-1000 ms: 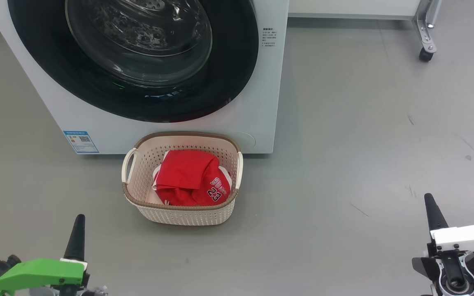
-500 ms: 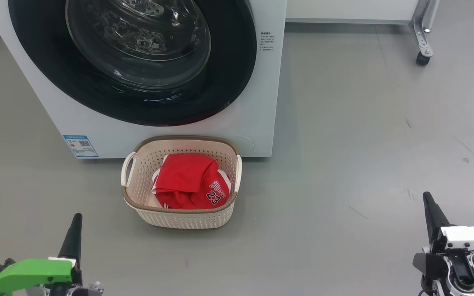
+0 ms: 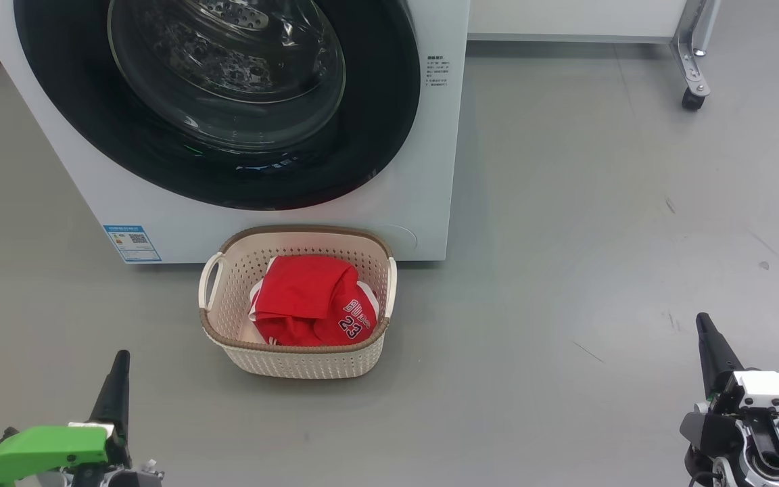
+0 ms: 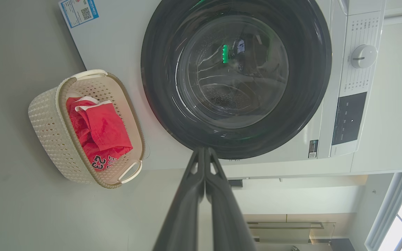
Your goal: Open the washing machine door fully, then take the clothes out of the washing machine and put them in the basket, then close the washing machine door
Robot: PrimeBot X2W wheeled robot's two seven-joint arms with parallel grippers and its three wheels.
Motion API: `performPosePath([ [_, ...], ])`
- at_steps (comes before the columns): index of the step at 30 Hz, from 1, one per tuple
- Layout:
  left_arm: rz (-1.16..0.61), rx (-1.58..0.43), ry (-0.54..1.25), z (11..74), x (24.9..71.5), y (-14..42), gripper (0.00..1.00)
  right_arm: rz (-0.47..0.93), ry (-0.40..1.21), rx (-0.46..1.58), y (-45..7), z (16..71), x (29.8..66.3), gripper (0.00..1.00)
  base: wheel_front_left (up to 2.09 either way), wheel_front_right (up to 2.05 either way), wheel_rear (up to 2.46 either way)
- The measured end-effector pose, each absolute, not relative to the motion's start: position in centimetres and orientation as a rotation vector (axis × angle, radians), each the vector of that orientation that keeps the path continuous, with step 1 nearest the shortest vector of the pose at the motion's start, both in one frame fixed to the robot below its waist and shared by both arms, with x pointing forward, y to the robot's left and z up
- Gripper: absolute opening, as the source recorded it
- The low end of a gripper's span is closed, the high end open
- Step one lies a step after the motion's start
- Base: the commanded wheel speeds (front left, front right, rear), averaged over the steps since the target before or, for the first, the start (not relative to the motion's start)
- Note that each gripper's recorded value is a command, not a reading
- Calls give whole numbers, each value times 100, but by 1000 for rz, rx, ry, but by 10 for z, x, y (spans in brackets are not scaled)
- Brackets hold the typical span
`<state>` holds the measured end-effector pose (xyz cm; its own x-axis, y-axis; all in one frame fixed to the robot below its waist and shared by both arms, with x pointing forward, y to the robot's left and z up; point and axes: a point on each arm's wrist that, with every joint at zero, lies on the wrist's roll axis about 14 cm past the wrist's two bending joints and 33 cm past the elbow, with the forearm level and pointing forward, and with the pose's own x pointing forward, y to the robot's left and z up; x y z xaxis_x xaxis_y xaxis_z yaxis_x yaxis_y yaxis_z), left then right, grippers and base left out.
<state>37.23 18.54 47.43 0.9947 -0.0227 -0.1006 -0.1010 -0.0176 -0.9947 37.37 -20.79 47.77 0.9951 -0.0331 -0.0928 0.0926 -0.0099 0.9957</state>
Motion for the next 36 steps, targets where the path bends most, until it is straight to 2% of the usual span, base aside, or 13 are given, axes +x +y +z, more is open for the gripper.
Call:
performPosePath([
  [36, 61, -1588, 93, 475, 374, 186, 0, -99, 47, 1578, -208, 478, 374, 0, 0, 0, 0],
])
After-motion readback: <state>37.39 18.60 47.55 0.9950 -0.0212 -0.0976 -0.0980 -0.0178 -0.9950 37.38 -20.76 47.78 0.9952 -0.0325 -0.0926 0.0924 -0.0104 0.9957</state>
